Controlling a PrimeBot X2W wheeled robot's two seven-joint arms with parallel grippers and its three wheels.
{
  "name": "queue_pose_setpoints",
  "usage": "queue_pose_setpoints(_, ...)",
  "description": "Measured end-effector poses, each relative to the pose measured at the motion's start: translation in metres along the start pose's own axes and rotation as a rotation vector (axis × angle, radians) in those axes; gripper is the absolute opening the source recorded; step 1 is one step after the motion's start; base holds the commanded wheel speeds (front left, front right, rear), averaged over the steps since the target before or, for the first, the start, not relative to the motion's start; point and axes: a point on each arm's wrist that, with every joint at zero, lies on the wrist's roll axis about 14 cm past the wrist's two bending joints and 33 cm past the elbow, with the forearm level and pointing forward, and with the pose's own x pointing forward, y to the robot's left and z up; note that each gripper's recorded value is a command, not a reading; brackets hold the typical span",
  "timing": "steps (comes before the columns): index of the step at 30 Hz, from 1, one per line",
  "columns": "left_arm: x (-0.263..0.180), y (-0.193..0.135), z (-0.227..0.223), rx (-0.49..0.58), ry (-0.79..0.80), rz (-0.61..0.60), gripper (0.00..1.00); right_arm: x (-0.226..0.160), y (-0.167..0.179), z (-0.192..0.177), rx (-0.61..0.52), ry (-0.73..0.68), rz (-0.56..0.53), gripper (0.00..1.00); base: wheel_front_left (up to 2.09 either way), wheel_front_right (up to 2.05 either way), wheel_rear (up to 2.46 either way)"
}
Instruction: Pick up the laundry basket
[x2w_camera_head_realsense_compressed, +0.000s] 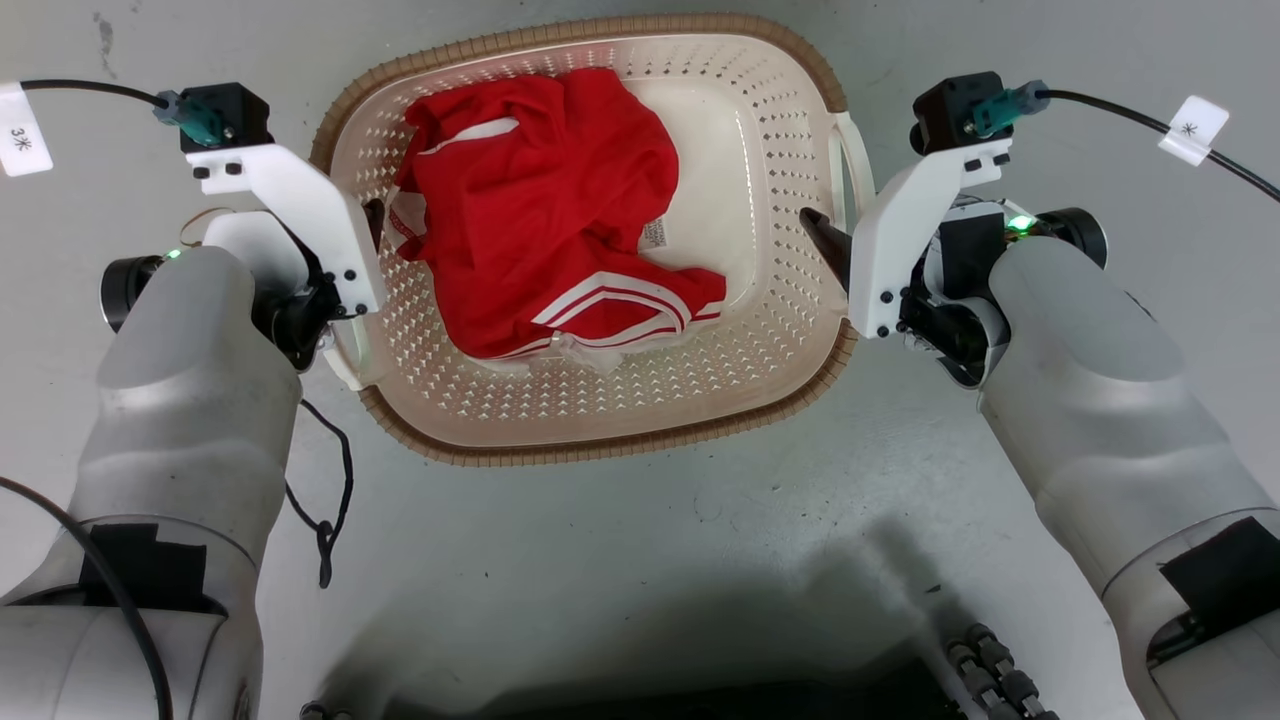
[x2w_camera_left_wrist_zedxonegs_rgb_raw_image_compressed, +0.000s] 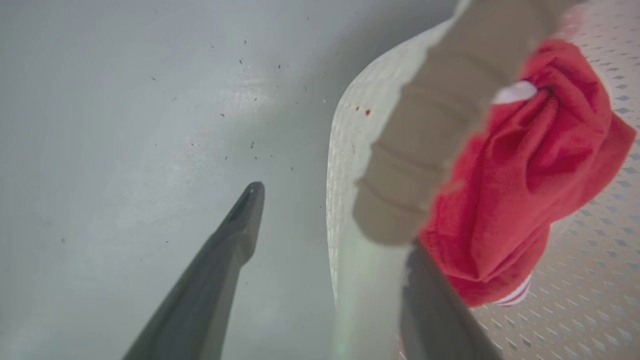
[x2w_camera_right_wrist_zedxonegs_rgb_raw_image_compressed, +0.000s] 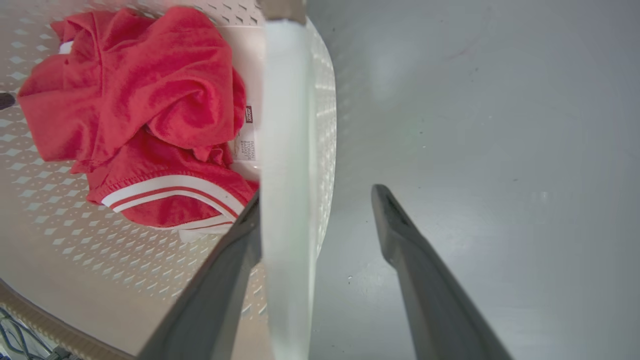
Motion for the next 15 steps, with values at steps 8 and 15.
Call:
queue_pose_setpoints(8,0.0034,-0.0072,-0.0035,-0.011,0.028,-0.024,0.00,0.0031,0.0053,-0.0063,0.015,0.023,0.016,0.00,0.00,0.00,0.00)
queue_pose_setpoints(15,0.0005,-0.0092,-0.0037,-0.015,0.036,-0.030,0.00,0.0010,0.0079,-0.0062,0.025,0.023,0.026,0.00,0.00,0.00,0.00)
